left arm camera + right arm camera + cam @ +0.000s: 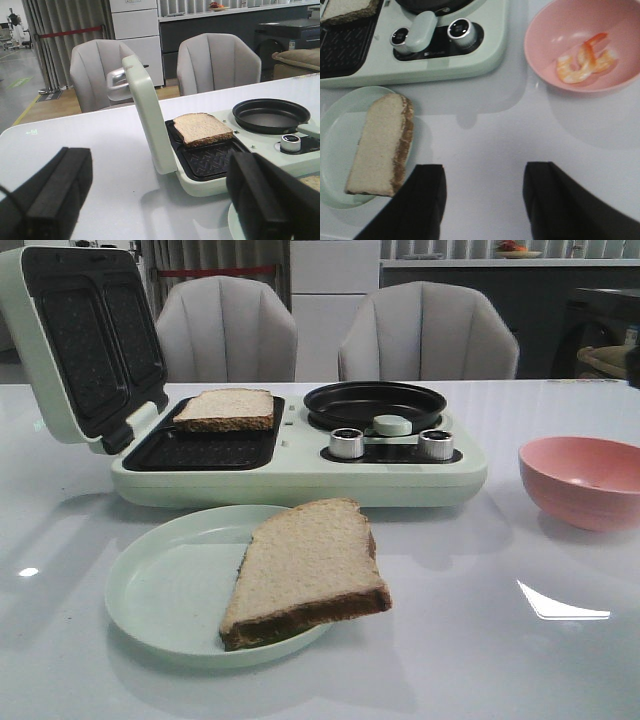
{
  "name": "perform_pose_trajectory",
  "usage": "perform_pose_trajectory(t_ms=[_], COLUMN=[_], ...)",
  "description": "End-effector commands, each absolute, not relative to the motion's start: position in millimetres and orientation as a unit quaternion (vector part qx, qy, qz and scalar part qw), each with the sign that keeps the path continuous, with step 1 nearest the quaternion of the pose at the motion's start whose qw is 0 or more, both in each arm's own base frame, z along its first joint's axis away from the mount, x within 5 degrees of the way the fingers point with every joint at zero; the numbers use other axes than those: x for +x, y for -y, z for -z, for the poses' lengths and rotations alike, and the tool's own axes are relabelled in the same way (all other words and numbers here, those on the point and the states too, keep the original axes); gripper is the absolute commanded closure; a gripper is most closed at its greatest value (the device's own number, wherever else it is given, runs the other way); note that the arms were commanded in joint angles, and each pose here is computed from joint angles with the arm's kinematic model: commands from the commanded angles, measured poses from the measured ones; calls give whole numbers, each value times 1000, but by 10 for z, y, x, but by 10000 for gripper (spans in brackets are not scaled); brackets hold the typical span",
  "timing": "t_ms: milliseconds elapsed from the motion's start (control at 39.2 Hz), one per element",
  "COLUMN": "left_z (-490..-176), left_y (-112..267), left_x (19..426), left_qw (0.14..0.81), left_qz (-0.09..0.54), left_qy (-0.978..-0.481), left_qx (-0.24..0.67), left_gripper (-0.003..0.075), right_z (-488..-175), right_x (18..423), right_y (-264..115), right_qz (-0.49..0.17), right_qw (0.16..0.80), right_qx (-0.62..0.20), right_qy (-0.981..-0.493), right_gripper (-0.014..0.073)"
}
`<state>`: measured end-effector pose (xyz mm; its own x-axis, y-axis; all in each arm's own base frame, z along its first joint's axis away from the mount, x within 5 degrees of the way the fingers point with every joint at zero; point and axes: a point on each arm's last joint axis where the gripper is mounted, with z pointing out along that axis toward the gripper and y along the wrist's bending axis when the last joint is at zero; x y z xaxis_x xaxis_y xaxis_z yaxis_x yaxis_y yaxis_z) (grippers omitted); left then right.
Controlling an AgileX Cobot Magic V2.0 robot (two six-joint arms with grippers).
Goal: Make breakfast with bread and shrimp
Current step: 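Reach the right gripper to the remaining bread slice on the plate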
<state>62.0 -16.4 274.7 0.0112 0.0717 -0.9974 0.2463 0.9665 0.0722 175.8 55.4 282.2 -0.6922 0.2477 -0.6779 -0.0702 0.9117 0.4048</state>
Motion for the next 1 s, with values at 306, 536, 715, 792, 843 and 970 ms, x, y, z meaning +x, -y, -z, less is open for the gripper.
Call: perform_pose_trajectory(t_ms=[306,536,715,792,843,970], left_z=[-2906,-2906,-2906,-2906,-2906,-2906], left_y=[158,158,158,158,158,158], left_x=[614,614,614,614,614,614], left_qw=[736,736,736,736,736,736], left_qz=[69,69,69,69,69,69], left_qy=[-665,-665,-665,-665,-665,-665], left_qx=[102,102,102,102,102,102], left_gripper=[136,136,136,135,136,136], right_z=[-2632,-2362,-2182,-2089,-2019,-1888], right_x=[2530,2824,2967,3017,3056,3121], right_y=[-958,-1151,-1287,-1311,-1322,-1367], right_qz=[-281,-332,-376,-384,-382,-397], right_qw=[300,263,236,231,227,207], right_qx=[25,-6,-39,-38,-39,-35], right_qy=[-911,-906,-895,-893,-895,-893], right_gripper=[134,134,134,134,134,134])
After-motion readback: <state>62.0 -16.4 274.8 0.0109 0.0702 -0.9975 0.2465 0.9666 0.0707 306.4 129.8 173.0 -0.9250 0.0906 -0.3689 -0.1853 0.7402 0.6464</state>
